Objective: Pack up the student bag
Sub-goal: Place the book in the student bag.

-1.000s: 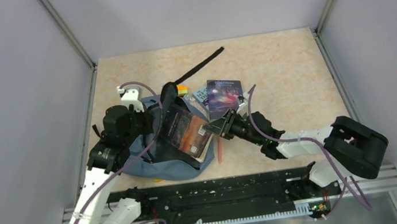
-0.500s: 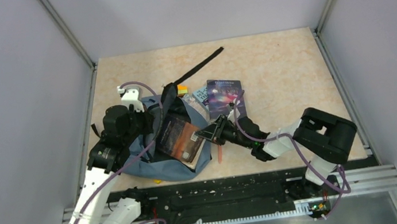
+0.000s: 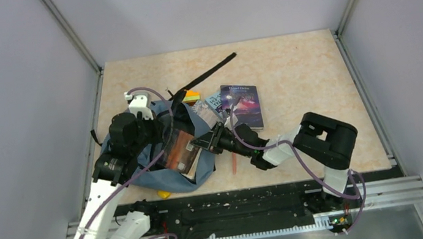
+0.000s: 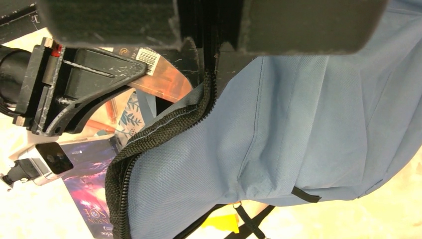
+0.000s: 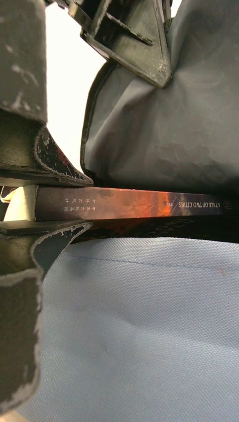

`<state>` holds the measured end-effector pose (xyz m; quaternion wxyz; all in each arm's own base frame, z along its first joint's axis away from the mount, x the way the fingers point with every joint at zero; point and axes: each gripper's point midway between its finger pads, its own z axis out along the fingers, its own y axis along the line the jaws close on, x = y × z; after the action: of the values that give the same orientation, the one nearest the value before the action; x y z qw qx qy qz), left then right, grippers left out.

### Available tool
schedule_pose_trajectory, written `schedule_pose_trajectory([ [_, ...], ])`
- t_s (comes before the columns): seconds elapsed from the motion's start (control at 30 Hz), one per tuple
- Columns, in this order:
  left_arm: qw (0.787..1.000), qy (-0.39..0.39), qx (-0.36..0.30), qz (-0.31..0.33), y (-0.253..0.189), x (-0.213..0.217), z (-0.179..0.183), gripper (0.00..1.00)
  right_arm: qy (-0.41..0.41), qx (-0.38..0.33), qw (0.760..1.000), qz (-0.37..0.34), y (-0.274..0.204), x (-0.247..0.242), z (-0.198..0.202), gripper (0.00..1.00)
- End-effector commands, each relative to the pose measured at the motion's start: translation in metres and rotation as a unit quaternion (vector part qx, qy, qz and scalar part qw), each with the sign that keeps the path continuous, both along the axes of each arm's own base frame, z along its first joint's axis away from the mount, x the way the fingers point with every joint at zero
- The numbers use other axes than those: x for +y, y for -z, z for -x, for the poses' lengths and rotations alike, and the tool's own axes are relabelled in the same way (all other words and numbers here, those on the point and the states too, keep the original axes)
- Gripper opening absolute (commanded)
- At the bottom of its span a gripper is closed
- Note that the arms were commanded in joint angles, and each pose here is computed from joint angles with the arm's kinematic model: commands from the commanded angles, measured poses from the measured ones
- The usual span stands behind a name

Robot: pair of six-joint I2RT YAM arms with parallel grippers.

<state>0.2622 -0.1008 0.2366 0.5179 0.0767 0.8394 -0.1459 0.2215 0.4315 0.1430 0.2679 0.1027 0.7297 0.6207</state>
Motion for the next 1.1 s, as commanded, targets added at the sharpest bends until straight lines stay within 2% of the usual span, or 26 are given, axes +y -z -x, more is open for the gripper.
schedule_pose_trajectory([
  [0.0,0.998,0.018,-0.059,0.024,-0.029,-0.008,-0.008,0.0,0.031,-0.08,0.994,-0.06,-0.058,0.019,-0.014,0.0],
  [0.23,0.997,0.025,-0.069,0.028,-0.035,-0.01,-0.004,0.0,0.124,-0.121,0.981,0.084,-0.015,0.007,-0.055,0.0],
  [0.37,0.996,0.026,-0.077,0.03,-0.037,-0.01,-0.003,0.0,0.145,-0.141,0.974,0.098,-0.022,0.001,-0.064,0.0],
  [0.53,0.996,0.026,-0.075,0.029,-0.036,-0.01,-0.004,0.0,0.136,-0.165,0.976,0.049,-0.065,0.005,-0.061,0.0],
  [0.77,0.997,0.021,-0.074,0.027,-0.035,-0.008,-0.004,0.0,0.069,-0.15,0.981,-0.102,-0.142,-0.001,-0.026,0.0],
  [0.9,0.997,0.02,-0.076,0.028,-0.036,-0.007,-0.004,0.0,0.036,-0.14,0.97,-0.196,-0.185,-0.01,-0.007,0.0],
  [1.07,0.996,0.021,-0.076,0.028,-0.036,-0.008,-0.004,0.0,0.021,-0.128,0.958,-0.257,-0.213,-0.017,0.001,0.0],
])
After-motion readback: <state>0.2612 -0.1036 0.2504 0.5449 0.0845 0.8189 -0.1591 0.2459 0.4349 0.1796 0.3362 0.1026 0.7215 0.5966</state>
